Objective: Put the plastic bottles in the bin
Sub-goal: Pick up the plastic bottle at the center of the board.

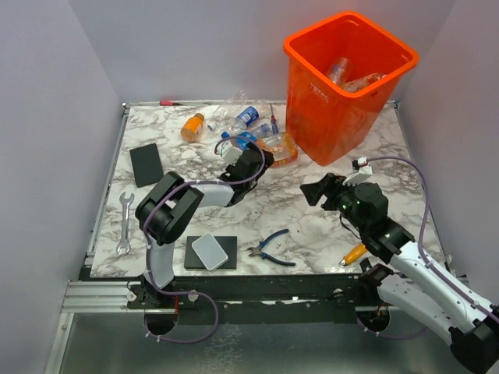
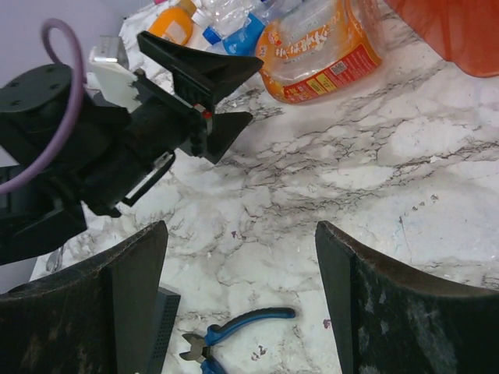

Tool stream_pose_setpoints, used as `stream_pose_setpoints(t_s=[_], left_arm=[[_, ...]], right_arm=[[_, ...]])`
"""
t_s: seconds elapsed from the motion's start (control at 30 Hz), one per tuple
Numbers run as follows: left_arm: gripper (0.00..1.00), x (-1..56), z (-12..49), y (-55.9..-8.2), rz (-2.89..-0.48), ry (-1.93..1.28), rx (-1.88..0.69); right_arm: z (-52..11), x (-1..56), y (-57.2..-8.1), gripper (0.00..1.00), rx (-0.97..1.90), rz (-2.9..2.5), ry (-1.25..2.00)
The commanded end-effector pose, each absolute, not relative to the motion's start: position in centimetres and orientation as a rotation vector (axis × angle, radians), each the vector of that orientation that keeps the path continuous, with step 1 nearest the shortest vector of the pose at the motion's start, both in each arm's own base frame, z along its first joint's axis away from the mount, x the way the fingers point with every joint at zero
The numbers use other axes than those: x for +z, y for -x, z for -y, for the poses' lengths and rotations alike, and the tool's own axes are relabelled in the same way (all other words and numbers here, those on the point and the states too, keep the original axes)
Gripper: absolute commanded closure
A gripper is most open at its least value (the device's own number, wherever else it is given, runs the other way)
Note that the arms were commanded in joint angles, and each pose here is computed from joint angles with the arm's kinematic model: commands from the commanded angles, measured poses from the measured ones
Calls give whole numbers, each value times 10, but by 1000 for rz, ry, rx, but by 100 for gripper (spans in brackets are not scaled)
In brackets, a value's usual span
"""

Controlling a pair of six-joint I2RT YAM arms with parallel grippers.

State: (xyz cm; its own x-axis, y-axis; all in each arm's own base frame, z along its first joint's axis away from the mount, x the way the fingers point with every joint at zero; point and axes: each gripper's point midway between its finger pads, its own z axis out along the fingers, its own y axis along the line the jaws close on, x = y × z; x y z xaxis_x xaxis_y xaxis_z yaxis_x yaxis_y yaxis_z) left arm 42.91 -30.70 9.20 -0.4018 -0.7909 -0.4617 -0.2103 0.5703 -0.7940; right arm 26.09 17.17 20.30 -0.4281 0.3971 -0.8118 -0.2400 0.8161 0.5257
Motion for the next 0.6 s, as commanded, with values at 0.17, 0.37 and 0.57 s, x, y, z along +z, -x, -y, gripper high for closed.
stream_pose_setpoints(t_s=[0.17, 0.37, 0.57], left_arm=[[9, 60, 306, -467, -1907, 873, -632], [14, 39, 303, -476, -1959, 862, -548], [46, 21, 292, -467, -1991, 866, -506]], right_arm=[[-161, 216, -253, 20, 696, -1866, -139], [-159, 219, -251, 20, 693, -1863, -145], [-155, 219, -250, 20, 684, -1858, -161]])
